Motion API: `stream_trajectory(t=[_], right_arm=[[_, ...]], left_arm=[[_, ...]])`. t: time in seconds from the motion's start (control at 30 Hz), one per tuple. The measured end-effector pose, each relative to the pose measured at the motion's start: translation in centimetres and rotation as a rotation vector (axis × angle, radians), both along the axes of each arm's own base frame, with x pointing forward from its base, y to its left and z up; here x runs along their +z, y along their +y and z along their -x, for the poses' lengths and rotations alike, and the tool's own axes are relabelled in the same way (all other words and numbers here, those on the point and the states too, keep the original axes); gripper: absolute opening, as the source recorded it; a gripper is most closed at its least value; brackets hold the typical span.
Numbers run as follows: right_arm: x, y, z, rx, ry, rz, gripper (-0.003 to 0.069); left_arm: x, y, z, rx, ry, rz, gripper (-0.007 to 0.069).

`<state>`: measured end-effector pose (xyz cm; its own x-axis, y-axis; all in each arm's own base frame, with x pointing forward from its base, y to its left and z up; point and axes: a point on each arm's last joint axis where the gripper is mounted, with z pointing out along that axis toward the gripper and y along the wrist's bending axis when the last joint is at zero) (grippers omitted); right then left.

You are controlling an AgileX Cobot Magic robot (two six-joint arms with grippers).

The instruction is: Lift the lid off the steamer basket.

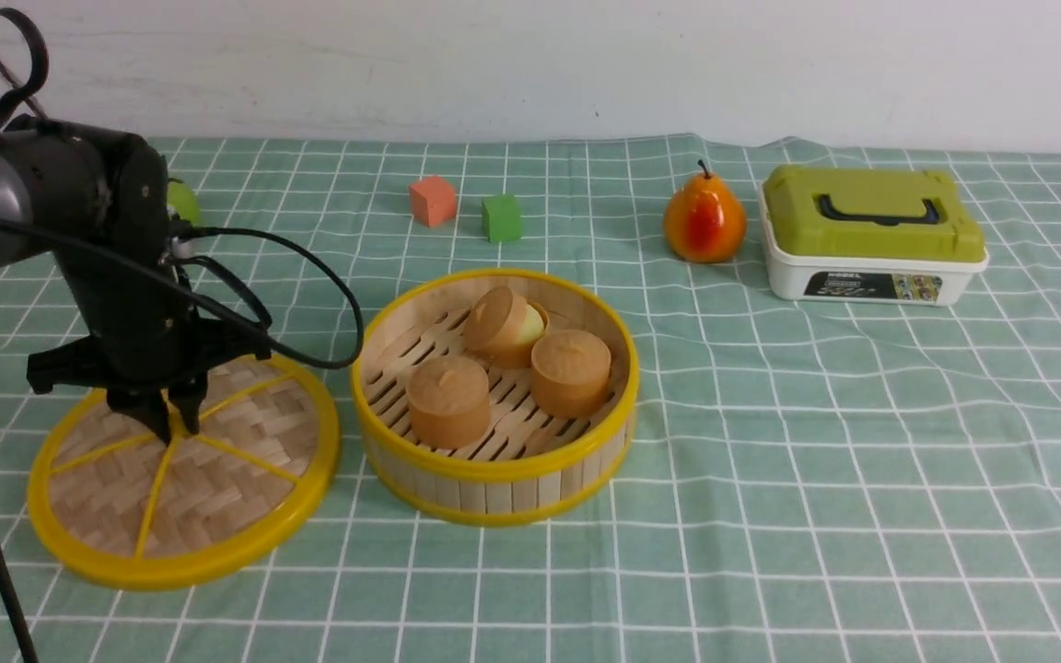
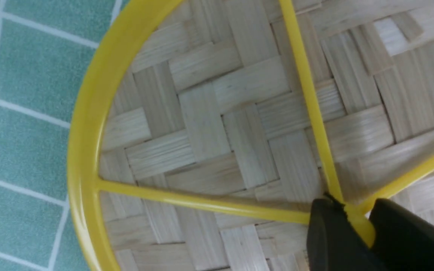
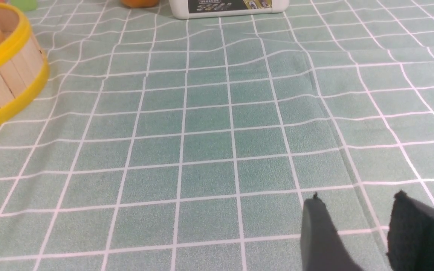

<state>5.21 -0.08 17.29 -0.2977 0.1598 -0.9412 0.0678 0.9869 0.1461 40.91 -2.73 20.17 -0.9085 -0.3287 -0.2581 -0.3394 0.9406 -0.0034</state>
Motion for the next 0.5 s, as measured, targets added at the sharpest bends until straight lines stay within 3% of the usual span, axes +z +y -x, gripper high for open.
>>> stream_trajectory(t=[0.2, 0.23, 0.3, 0.4, 0.5], right_arm=[[0.0, 0.0, 0.0, 0.000, 0.000, 0.000, 0.0241], [0.0, 0.0, 0.0, 0.000, 0.000, 0.000, 0.0241], [0.0, 0.0, 0.0, 0.000, 0.000, 0.000, 0.0241], [0.0, 0.0, 0.0, 0.000, 0.000, 0.000, 0.0241], [0.0, 0.0, 0.0, 0.000, 0.000, 0.000, 0.0241]], left_arm=[[0.7, -0.2, -0.2, 0.022, -0.002, 0.023, 0.0268], [1.6, -0.3, -0.2, 0.021, 0.001, 0.032, 0.0325], [3.3, -0.3, -0.1, 0.005, -0.007, 0.034, 0.0362], [6.6, -0.4, 0.4, -0.035, -0.035, 0.037, 0.0372], [10.9, -0.5, 2.0, -0.107, -0.082, 0.046, 0.0295]])
